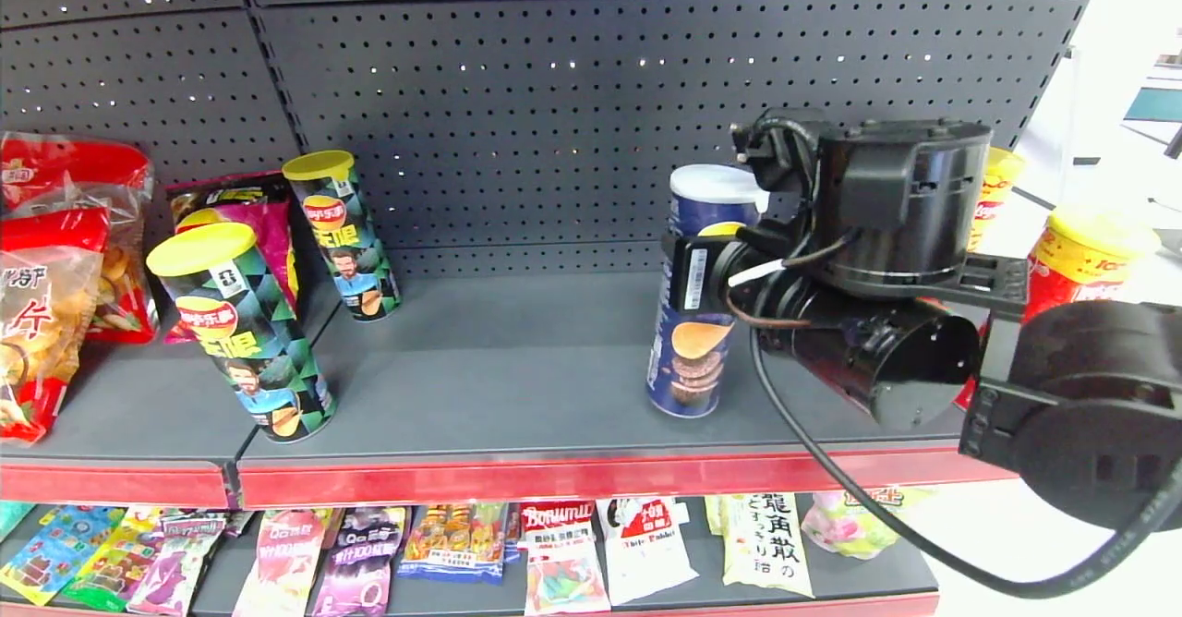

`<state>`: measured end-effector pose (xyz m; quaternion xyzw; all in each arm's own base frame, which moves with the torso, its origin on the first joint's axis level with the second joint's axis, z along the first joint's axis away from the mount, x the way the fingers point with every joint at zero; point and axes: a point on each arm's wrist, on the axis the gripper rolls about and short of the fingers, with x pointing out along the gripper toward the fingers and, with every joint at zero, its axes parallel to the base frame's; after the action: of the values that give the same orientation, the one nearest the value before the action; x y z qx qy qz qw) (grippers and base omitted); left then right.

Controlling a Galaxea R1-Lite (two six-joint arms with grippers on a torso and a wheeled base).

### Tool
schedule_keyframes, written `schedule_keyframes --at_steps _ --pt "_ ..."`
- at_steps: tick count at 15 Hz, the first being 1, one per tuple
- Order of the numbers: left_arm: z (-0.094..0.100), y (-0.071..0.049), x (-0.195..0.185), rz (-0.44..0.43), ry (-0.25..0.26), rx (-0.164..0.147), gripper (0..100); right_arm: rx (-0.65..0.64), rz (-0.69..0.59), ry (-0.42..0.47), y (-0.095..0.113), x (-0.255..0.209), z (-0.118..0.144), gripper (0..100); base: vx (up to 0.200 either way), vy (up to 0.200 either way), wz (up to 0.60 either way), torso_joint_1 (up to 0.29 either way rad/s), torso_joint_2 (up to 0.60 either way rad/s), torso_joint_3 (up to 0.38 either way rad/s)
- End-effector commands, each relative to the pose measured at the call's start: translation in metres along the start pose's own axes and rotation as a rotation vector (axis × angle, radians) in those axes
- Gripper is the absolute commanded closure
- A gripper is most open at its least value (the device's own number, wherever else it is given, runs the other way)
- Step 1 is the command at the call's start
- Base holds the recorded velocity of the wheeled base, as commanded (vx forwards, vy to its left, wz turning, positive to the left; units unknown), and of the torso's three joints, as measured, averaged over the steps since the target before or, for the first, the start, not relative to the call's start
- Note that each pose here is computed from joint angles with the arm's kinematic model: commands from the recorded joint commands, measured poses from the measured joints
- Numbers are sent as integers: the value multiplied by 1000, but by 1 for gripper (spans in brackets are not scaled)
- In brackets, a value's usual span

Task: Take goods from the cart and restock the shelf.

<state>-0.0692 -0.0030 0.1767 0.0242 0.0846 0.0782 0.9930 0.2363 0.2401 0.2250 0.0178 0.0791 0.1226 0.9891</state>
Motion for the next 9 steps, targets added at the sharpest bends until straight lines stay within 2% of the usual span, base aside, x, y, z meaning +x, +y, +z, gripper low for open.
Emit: schedule_keyframes --at_steps 1,9 --pt "0 0 -1 2 -8 0 100 -28 -9 39 0 2 -14 100 0 0 0 0 0 0" --pt "0 0 0 2 -2 2 100 -47 -92 39 8 15 -22 100 0 0 0 0 0 0"
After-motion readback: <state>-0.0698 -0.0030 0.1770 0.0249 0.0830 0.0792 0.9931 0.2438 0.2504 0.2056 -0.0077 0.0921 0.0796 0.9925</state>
